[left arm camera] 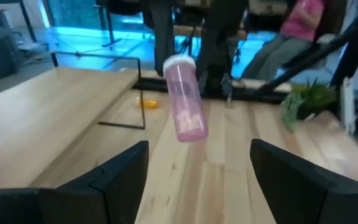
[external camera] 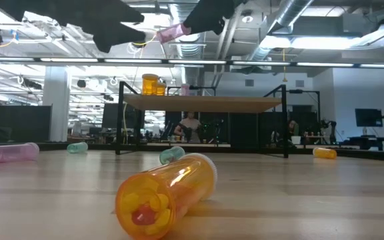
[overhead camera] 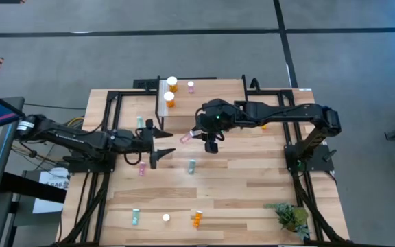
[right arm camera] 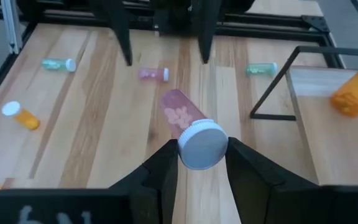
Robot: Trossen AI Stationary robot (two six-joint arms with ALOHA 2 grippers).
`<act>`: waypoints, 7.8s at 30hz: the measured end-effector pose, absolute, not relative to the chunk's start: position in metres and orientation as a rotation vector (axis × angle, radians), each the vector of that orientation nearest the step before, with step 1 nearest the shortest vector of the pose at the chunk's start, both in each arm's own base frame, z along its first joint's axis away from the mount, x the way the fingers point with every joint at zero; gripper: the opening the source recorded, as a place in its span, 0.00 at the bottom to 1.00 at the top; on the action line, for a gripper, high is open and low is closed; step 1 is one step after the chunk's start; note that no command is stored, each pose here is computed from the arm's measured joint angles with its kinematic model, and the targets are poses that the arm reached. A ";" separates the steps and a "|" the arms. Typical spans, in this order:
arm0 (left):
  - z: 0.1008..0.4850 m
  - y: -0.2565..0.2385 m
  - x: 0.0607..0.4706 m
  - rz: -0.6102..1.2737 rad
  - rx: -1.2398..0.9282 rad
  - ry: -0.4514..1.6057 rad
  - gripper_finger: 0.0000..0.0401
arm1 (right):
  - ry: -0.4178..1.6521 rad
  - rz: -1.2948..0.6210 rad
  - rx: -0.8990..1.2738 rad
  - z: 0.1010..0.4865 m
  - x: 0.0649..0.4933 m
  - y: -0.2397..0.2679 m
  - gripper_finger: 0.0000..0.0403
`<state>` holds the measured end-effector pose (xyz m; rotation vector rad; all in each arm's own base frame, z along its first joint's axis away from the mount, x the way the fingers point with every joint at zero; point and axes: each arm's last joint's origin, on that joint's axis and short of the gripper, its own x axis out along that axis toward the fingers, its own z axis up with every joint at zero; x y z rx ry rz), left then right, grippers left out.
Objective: Pick and place medicine bottles onto shelf by color
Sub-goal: Put the bottom small pink pill bottle aligned with the other small pink bottle on the shelf
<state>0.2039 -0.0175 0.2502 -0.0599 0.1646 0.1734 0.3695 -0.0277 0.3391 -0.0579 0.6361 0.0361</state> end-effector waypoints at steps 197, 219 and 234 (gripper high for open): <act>0.245 -0.007 0.176 0.319 0.006 -0.076 0.55 | -0.058 -0.616 0.076 0.229 0.362 -0.104 0.29; 0.245 -0.007 0.176 0.326 0.000 -0.073 0.55 | 0.065 -0.687 0.142 0.243 0.391 -0.120 0.29; 0.245 -0.007 0.176 0.325 -0.003 -0.074 0.55 | 0.077 -0.708 0.144 0.195 0.406 -0.128 0.29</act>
